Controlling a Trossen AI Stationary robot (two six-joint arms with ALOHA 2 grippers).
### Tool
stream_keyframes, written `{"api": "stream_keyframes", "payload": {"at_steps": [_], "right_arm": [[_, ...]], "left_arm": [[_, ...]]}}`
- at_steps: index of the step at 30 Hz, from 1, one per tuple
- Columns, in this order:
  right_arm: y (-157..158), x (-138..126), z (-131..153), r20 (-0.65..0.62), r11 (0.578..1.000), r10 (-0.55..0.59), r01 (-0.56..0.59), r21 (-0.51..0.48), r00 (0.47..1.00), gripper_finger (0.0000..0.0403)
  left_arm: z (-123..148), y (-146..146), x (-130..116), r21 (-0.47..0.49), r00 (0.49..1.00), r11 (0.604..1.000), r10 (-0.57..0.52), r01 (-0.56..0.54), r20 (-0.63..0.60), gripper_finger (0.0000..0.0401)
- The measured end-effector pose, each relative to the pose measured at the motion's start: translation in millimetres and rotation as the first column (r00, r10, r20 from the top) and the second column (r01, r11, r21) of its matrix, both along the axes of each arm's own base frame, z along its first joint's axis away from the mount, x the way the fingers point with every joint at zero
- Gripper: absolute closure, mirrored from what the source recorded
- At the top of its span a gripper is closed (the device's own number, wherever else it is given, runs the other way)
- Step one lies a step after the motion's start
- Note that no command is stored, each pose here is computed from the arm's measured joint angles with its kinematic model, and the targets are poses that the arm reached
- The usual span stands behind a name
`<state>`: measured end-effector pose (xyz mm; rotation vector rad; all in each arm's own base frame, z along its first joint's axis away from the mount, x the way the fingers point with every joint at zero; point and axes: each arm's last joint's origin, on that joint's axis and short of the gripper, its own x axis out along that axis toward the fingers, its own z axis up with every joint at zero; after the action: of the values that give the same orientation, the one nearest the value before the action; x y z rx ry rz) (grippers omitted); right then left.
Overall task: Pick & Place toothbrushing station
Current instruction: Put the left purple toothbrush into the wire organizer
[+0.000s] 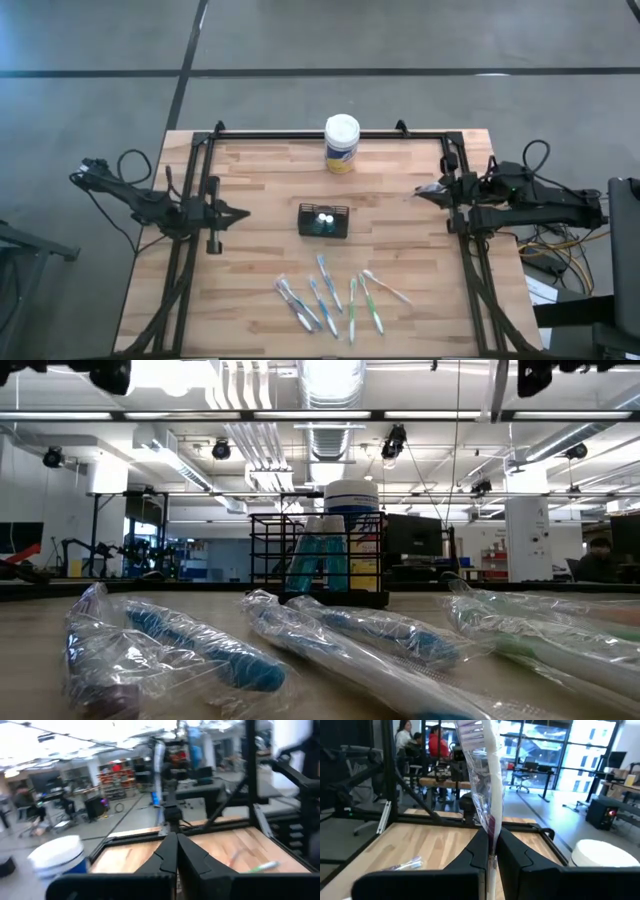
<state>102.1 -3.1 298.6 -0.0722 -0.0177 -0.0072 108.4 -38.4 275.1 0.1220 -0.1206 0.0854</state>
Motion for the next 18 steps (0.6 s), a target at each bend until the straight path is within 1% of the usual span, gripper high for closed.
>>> {"api": "stream_keyframes", "payload": {"at_steps": [2, 5, 7, 10, 13, 18], "right_arm": [[0, -2, -12, 0.022, 1.0, -0.002, 0.002, 0.0, 1.0, 0.039], [0, -5, -29, 0.057, 1.0, -0.009, 0.009, 0.004, 0.998, 0.039], [0, -7, -39, 0.08, 1.0, -0.012, 0.01, 0.02, 0.997, 0.039], [0, -7, -53, 0.095, 0.999, -0.012, 0.009, 0.036, 0.995, 0.039], [0, -10, -65, 0.097, 0.999, -0.024, 0.02, 0.038, 0.995, 0.039], [-1, -13, -76, 0.115, 0.999, -0.036, 0.031, 0.041, 0.993, 0.039]], "left_arm": [[-7, 2, -3, -0.03, 1.0, 0.999, 0.021, -0.021, 0.005, 0.0398], [-16, 4, -5, -0.044, 0.999, 0.998, 0.033, -0.033, -0.002, 0.0398], [-18, 4, -6, -0.056, 0.999, 0.998, 0.035, -0.035, 0.011, 0.0397], [-26, 4, -6, -0.029, 0.999, 0.999, 0.039, -0.039, -0.023, 0.0397], [-25, 4, -6, -0.012, 0.999, 0.999, 0.046, -0.046, -0.016, 0.0397], [-25, 5, -6, -0.004, 0.999, 0.999, 0.051, -0.051, -0.017, 0.0396]]}}
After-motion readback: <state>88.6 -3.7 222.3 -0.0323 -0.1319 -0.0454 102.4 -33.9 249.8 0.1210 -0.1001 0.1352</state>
